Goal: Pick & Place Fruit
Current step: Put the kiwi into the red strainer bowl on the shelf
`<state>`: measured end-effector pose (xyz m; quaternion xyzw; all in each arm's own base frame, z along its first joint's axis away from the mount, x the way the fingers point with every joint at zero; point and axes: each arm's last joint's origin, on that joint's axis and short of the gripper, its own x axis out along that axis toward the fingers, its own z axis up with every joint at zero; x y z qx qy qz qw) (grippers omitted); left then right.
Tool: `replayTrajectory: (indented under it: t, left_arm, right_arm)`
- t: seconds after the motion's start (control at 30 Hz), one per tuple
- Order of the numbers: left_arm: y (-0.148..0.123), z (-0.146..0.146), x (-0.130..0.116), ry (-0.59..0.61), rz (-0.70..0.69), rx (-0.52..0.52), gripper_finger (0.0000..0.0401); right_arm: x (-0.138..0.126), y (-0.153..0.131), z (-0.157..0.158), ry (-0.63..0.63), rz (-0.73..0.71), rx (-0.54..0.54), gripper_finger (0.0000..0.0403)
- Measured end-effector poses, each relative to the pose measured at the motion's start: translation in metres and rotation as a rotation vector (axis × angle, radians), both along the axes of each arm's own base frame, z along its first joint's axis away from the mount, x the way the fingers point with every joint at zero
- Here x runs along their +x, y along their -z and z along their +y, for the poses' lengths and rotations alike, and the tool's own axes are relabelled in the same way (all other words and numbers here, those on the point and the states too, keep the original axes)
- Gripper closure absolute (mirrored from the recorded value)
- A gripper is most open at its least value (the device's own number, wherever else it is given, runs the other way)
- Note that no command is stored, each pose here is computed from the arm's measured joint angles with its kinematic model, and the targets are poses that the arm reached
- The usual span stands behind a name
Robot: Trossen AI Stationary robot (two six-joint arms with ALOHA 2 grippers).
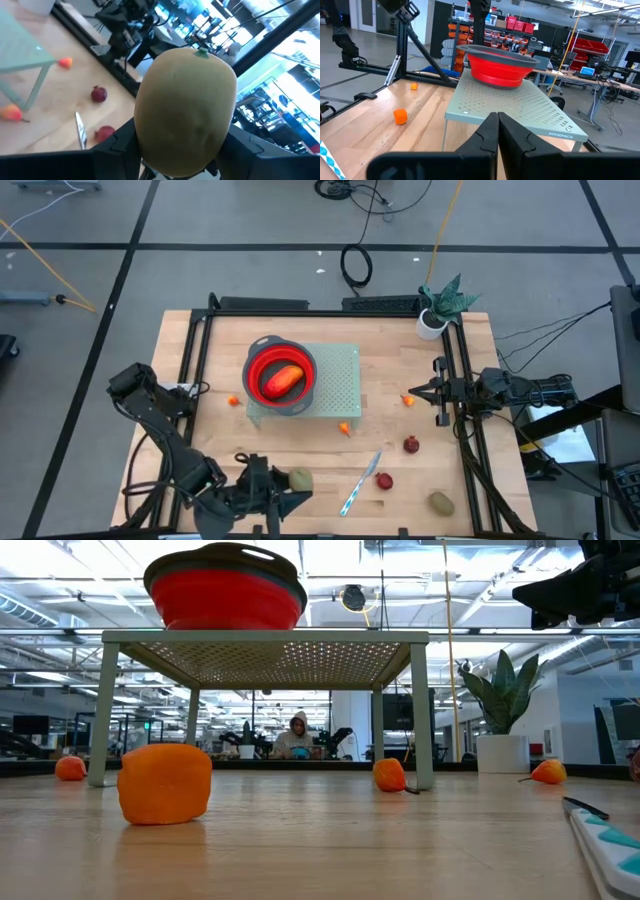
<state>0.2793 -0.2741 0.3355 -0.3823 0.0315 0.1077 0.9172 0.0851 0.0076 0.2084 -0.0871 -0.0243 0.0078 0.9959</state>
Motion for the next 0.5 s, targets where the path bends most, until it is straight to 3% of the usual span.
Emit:
replayTrajectory:
  t: [0.5]
  left_arm:
    - [-0.0087, -0.0001, 0.0010, -0.040, -0.072, -0.046, 0.0216]
  right_arm:
    - [0.0000, 0.0000, 0.0000, 0.000, 0.000, 0.000, 0.0403]
